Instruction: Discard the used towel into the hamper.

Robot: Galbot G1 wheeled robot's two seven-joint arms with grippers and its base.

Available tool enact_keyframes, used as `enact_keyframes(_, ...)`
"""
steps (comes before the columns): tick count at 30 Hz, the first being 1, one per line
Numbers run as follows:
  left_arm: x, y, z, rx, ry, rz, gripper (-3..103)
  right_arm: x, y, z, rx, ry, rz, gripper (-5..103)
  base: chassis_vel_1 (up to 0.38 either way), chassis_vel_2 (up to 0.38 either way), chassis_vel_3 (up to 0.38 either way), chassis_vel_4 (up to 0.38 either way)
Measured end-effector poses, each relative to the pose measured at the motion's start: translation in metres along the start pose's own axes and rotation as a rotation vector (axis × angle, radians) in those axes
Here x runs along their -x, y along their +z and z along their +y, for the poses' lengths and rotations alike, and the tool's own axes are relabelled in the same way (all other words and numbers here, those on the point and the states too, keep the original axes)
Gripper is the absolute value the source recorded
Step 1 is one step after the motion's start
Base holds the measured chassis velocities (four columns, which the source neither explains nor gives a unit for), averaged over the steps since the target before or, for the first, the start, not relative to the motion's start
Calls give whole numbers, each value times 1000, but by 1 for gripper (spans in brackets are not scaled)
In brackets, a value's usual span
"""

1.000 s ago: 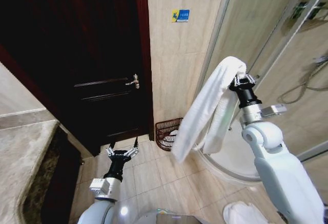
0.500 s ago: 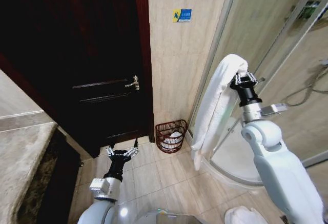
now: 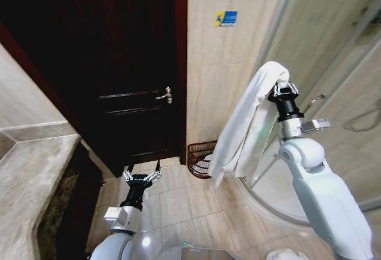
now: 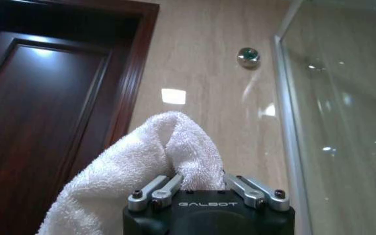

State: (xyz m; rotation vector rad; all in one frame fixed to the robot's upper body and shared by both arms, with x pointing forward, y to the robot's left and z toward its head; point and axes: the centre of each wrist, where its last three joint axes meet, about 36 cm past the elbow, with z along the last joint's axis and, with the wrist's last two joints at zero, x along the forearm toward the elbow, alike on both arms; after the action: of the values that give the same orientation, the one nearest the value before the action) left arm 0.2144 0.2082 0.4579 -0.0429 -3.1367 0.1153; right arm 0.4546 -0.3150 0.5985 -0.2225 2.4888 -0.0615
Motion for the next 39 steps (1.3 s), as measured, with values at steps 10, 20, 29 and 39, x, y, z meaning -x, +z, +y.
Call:
enact_keyframes(10,0,0,0,0,0,0,100,14,3,6,5,-28,-6,13,-21,25,21,-15)
enact_keyframes(20,0,0,0,0,0,0,100,26,5,8,0,-29,-8,13,-155,173,155,-149)
enact_keyframes(29,0,0,0,0,0,0,100,45,3,8,0,-25,-47,13,-87,90,81,-78)
enact_keyframes(39,0,0,0,0,0,0,100,58,21,-13,-20,-12,-36,13,21,-15,-12,12)
